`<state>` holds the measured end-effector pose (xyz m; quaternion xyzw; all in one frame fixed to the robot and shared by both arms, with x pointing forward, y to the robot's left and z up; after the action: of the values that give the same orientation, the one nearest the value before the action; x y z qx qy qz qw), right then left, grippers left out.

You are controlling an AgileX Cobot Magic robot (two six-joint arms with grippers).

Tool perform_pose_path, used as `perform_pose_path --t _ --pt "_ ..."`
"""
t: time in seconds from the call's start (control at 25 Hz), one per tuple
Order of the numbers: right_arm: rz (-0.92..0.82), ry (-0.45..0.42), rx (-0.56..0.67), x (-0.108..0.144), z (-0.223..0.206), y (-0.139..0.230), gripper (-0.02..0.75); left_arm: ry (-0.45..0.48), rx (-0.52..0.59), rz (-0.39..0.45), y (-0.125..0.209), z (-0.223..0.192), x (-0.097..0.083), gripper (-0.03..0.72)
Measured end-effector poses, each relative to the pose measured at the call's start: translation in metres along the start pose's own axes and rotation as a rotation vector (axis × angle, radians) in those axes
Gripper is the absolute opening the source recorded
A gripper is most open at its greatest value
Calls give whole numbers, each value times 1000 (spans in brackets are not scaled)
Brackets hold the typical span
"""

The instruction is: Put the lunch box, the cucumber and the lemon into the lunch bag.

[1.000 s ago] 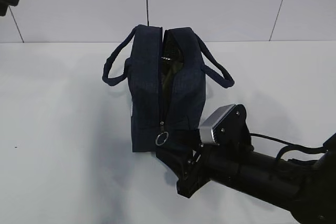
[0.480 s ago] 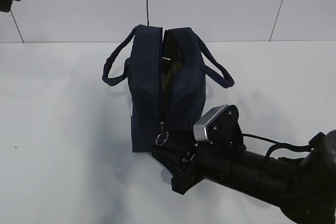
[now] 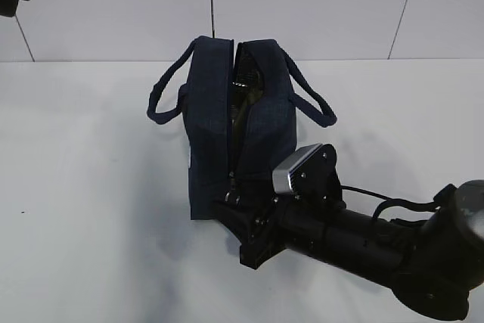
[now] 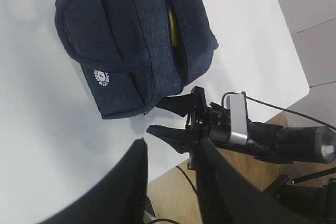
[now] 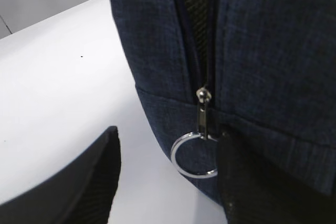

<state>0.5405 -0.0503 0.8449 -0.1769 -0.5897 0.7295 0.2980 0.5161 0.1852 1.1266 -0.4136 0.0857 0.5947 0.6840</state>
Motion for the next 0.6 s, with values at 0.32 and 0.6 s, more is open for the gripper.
perform_pose_path --t 0.32,0.6 --pt "-11 24 23 -4 -1 4 436 0 0 0 0 0 0 228" --pt "-16 50 36 -8 0 6 436 0 0 0 0 0 0 228"
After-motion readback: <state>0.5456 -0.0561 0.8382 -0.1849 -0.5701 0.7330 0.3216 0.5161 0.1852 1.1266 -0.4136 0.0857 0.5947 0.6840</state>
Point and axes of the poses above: a point on each arm's last joint axis where the gripper is mounted, z pointing back along that axis away from the gripper, x along the wrist's bending axis when the last joint is at zero, y = z × x, the point moved 7 cm from there along -z, pointing out along that axis toward the gripper, and after that the axes turned 3 degrees about z, right-handed, at the moved point
